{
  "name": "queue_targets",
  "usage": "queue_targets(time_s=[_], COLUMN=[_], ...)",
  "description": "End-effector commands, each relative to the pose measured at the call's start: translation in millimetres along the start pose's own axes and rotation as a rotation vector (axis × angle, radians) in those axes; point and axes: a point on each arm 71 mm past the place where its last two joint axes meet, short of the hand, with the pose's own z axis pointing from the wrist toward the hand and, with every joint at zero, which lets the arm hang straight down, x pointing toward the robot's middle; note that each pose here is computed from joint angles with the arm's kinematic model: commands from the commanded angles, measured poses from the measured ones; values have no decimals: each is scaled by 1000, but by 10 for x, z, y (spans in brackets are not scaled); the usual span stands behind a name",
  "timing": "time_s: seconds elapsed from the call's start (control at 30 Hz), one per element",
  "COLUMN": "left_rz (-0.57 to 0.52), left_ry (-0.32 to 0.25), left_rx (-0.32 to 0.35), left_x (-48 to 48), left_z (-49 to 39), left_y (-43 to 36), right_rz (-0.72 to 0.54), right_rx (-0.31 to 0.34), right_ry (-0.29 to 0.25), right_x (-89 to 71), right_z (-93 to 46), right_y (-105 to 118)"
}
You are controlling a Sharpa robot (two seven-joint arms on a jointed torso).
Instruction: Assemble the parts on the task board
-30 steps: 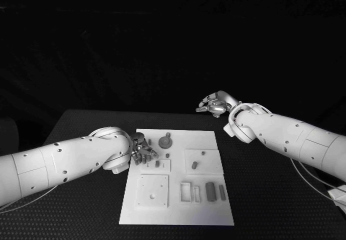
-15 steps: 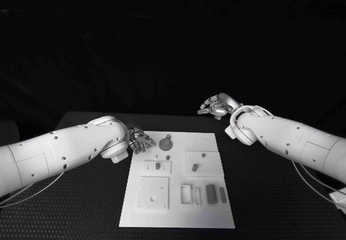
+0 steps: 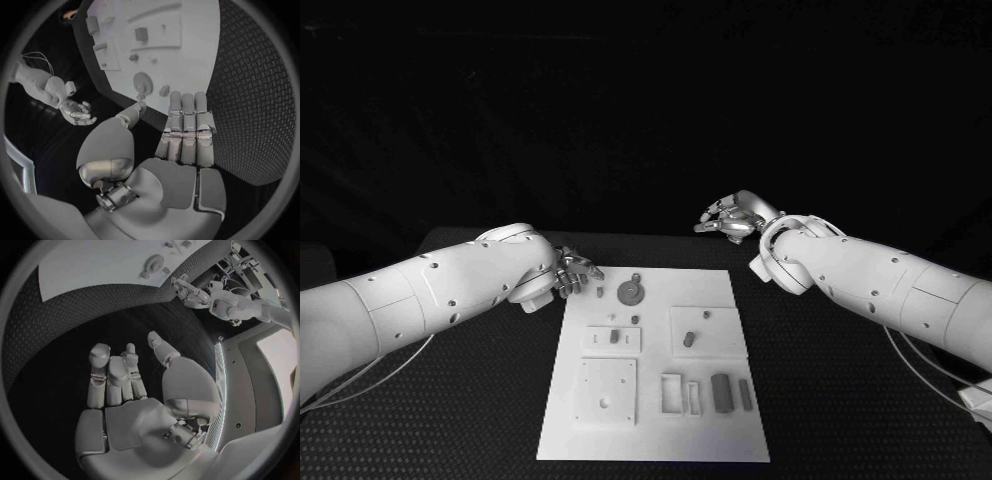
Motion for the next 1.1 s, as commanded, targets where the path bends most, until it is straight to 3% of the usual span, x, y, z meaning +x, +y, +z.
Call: queue_targets(time_s=[0.03,0.23,0.53,1.1], left_rz=[57,58,57,65], left_ry=[-18,-22,-2,46], left_rx=[12,-1,-2,14], left_x=[-30,-69,-43,137], left_z=[37,94,140,211], left_y=[-43,-22,-16,-39], right_rz=[-3,-2,0,0], right_rx=[-9,-11,-13,-14], right_ry=[9,12,15,17], right_x=[15,32,54,60], right_z=[5,15,27,28], right_y=[14,28,51,57])
